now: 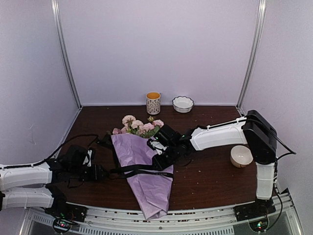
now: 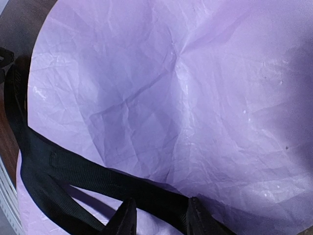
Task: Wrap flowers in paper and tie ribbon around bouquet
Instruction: Cross the ribbon over the folded bouquet.
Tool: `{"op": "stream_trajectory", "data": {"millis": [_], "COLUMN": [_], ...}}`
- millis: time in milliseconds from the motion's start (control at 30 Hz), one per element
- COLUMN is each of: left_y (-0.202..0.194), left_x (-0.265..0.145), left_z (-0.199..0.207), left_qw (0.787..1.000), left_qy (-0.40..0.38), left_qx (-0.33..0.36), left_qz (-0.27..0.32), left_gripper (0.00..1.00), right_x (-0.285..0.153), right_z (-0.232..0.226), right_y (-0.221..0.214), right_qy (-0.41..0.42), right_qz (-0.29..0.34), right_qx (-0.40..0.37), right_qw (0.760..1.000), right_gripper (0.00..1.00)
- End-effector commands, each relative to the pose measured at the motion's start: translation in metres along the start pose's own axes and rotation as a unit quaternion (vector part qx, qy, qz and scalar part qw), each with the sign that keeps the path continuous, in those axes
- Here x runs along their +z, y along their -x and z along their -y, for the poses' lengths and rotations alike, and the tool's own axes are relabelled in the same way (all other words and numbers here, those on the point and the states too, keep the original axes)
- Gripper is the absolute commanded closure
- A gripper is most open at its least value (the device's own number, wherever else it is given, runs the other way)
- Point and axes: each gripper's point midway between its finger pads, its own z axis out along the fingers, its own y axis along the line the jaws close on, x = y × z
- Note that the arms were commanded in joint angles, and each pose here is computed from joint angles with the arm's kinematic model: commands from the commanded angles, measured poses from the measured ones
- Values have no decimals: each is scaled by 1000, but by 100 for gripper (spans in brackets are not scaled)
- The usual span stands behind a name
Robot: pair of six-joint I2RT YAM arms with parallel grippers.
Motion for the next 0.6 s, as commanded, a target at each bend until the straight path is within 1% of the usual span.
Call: {"op": "stream_trajectory", "data": {"millis": [0, 67, 133, 233, 300, 333, 367, 433, 567], "left_y": [26, 44, 69, 105, 121, 124, 133, 140, 159], "left_x": [-14, -23, -31, -32, -22, -10, -3, 16, 35], "left_z": [0, -4, -10, -25, -35, -41, -37, -36, -43], "left_qw": [999, 997, 994, 990, 987, 986, 986, 987, 980], "left_qy": [40, 64, 86, 117, 138, 151, 152, 154, 187], "left_qx": [19, 29, 36, 23, 17, 17, 23, 30, 55], "left_qz": [12, 27, 56, 80, 80, 63, 57, 33, 33], "left_gripper": [37, 30, 24, 20, 16, 14, 13, 13, 13], "right_x": [8, 8, 8, 9, 10, 10, 10, 11, 11], "right_z": [0, -1, -1, -3, -4, -5, -5, -6, -8], "right_y": [2, 2, 2, 2, 2, 2, 2, 2, 1], "right_qy": [1, 1, 2, 6, 10, 12, 12, 15, 20], "right_qz": [-1, -1, -1, -1, 0, 0, -1, 0, -1], "right_qx": [7, 6, 5, 6, 6, 6, 7, 7, 8], "right_qw": [1000, 1000, 1000, 1000, 1000, 1000, 1000, 1000, 1000], "right_gripper": [64, 64, 64, 64, 64, 64, 64, 64, 64]}}
